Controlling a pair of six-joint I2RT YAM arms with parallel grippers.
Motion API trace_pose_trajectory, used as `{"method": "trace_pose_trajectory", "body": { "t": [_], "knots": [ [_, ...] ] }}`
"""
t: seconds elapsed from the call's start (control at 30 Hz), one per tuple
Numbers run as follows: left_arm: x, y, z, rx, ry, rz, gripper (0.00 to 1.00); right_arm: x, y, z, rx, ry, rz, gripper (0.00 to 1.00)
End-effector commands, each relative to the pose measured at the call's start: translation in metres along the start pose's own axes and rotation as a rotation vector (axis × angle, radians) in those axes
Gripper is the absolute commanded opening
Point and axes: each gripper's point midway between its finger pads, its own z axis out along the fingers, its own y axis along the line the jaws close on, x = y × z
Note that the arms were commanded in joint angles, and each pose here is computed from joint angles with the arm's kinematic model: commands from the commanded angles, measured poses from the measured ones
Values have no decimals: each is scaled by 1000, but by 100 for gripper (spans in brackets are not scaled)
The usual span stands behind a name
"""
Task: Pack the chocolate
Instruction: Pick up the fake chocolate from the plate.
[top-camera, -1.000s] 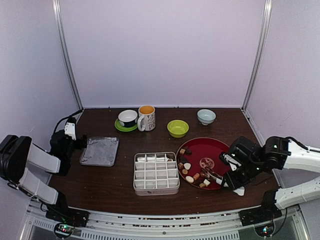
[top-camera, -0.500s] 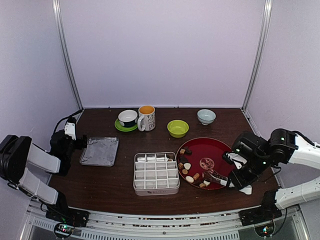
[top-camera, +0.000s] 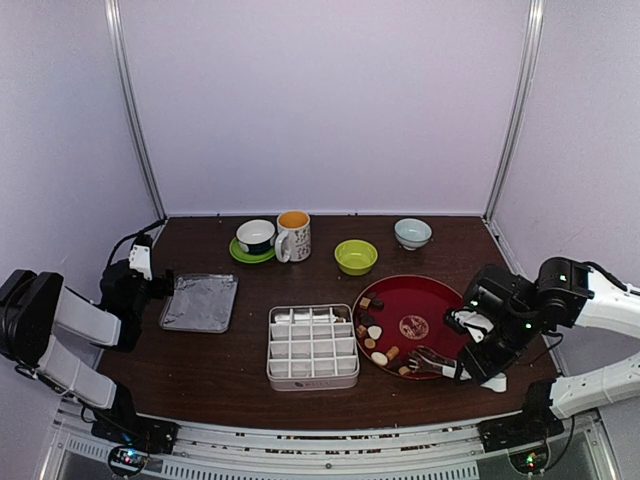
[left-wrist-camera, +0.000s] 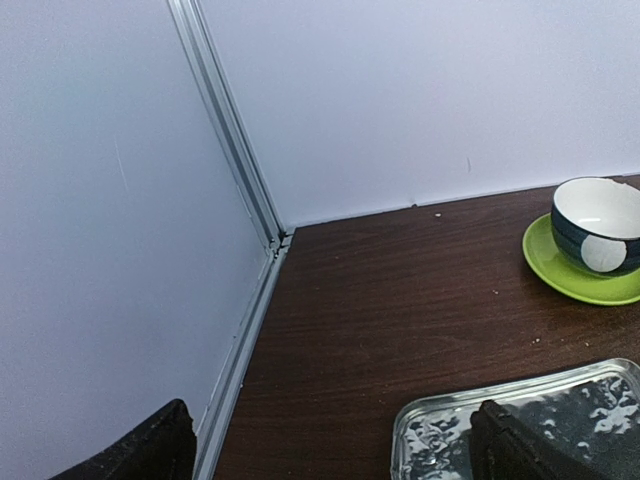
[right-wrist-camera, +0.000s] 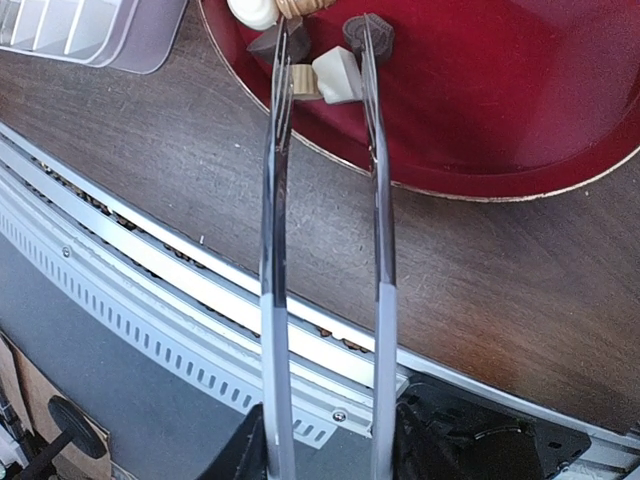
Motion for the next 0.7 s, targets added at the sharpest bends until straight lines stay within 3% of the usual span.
{"method": "trace_pose_trajectory", "body": {
  "t": [0.0,0.3,0.67],
  "knots": [
    [-20,7,3,-24,-73,-14,98,1,3,8,-8,12,-20,38],
    [-20,8,3,-25,-71,-14,98,-4,-5,8,50,5,-32,30],
    [-20,7,2,-24,-72,-15,98,-32,7,-14,24,-123,-52,24]
  ]
}}
